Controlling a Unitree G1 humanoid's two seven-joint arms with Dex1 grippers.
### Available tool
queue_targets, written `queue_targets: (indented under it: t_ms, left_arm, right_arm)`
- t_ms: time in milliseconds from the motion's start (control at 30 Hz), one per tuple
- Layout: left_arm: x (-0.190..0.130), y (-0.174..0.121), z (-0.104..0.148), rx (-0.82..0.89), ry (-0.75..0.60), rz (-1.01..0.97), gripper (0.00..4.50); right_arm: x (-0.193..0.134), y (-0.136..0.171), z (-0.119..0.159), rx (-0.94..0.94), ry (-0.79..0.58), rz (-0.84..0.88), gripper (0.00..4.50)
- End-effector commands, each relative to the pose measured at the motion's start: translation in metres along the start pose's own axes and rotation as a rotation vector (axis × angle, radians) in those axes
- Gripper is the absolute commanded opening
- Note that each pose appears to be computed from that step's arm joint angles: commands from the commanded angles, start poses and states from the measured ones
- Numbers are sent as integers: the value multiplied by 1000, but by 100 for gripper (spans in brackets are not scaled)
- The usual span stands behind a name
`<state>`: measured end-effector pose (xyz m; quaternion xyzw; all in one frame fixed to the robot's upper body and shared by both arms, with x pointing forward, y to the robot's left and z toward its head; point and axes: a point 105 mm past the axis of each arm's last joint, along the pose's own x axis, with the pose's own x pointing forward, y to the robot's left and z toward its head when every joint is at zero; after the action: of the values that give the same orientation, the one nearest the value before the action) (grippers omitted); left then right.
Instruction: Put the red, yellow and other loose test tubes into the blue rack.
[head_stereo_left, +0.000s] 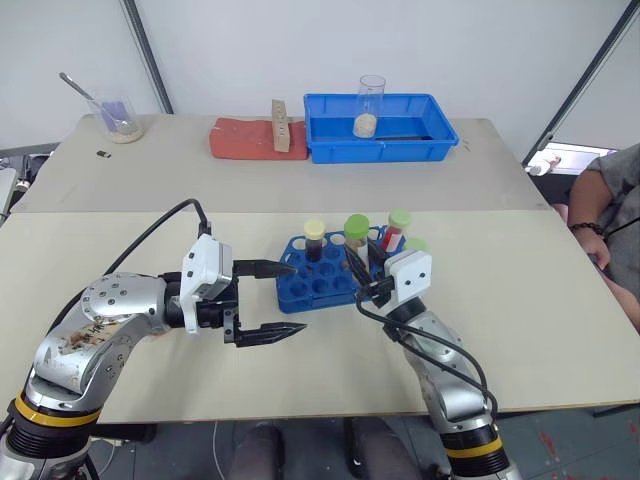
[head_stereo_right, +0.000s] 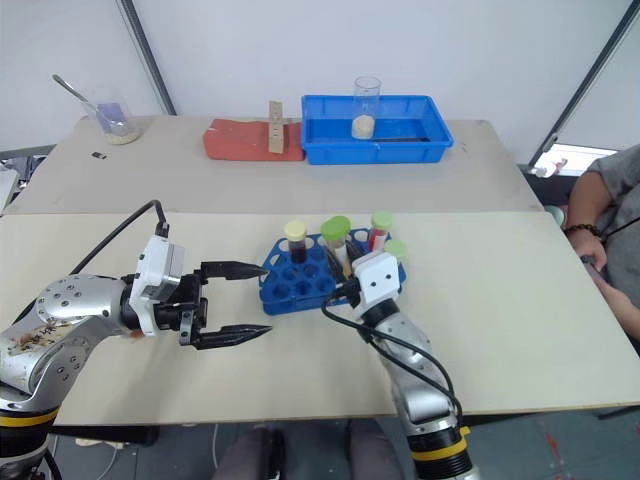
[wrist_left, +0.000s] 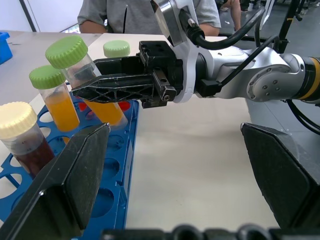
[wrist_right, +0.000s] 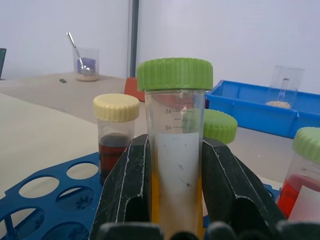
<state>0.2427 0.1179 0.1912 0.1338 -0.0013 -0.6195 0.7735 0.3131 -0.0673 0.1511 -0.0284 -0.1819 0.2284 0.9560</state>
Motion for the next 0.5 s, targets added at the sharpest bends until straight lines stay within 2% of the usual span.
queue_targets:
  t_ms: [33, 367, 433, 500]
  left_arm:
    - [2, 1, 7, 23, -15, -3, 450]
    - [5, 7, 6, 18, -27, 26, 450]
    - [4, 8, 6, 16, -25, 36, 450]
    - [3, 9, 5, 15, -20, 48, 450]
  right_arm:
    - [-5, -5, -4, 15, -17, -40, 100]
    - [-17, -6, -11, 68, -8, -55, 100]
    - [-19, -4, -9, 74, -7, -30, 202]
    - [-21, -2, -10, 63, 4, -6, 263]
